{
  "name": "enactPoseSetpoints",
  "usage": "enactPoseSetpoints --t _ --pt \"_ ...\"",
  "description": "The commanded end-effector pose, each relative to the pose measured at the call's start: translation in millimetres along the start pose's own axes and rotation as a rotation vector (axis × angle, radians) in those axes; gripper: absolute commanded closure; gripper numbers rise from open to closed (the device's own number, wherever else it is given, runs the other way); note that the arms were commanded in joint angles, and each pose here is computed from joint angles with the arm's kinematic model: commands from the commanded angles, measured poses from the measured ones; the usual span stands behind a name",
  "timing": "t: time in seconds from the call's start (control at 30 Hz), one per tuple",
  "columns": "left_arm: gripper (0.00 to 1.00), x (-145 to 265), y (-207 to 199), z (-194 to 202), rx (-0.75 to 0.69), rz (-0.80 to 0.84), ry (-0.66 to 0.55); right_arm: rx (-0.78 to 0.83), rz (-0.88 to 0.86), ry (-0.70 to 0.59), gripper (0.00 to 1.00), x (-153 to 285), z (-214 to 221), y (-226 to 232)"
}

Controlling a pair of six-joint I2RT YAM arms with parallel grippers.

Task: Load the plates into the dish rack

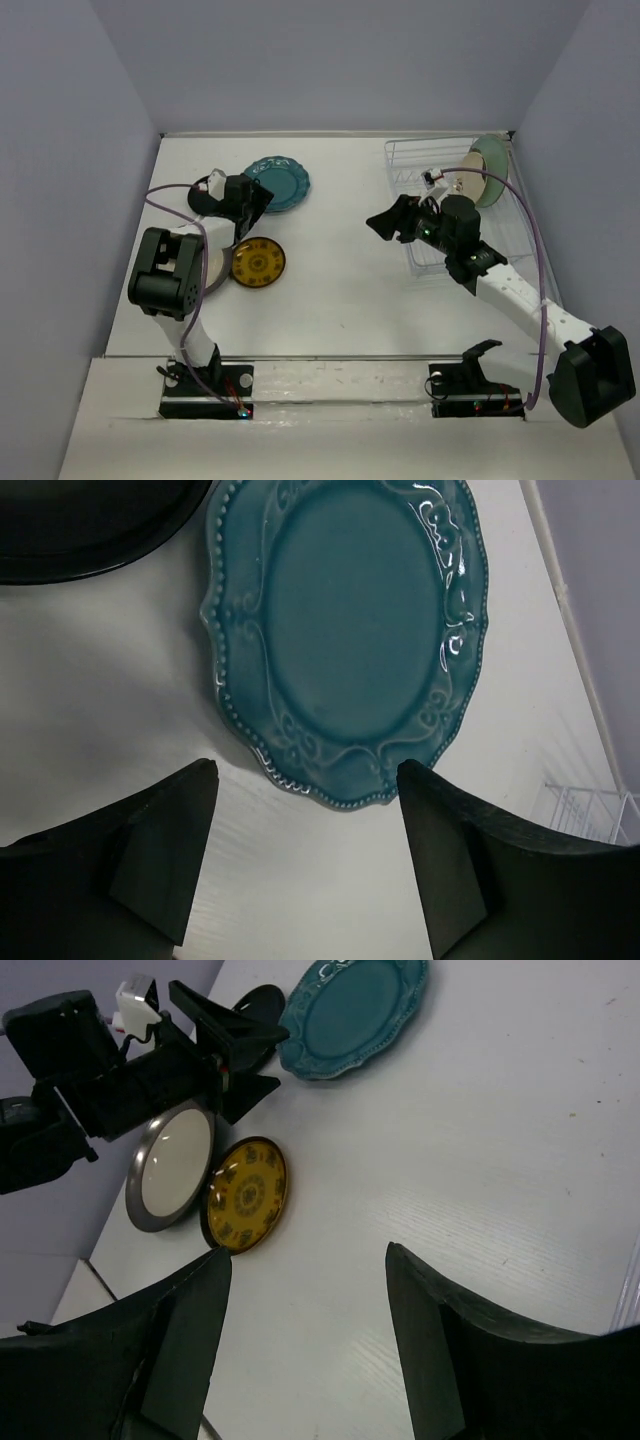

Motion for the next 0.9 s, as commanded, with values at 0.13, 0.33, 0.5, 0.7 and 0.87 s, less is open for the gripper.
enactPoseSetpoints --t 0.13,0.33,0.5,0.7,0.87 --pt "0.23 -36.9 -5.5 -1.7 0.08 -0.021 -0.045 0.012 -0.091 -0.089 0.31 7.4 -21.1 19.9" --pt "0.44 -46.3 -3.3 -0.6 0.11 -0.018 -0.07 -0.001 -0.091 -0.074 0.32 3.6 -19.7 18.9" --pt "0.9 -51.1 -7.8 0.1 0.117 0.016 -0.068 -0.013 -0.102 -0.071 0.32 1.6 -21.9 20.9" --pt "0.94 -18.8 -26.5 -7.6 0.08 0.176 -0.101 -0.008 -0.1 -0.052 0.29 -3.9 -24.1 20.5" --pt "0.94 23.4 -45.3 -15.4 0.033 0.364 -0.105 -0.019 -0.112 0.002 0.16 -24.5 -30.6 19.9"
Point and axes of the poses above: each gripper's point midway between its finger pads, its own x axis back along the fingers, its own y axis along the line the jaws close on, z = x × y, the point moved 7 cm from there along x, back along the fingers, and after that the axes turned 7 degrees about x, right-handed, at the moved point
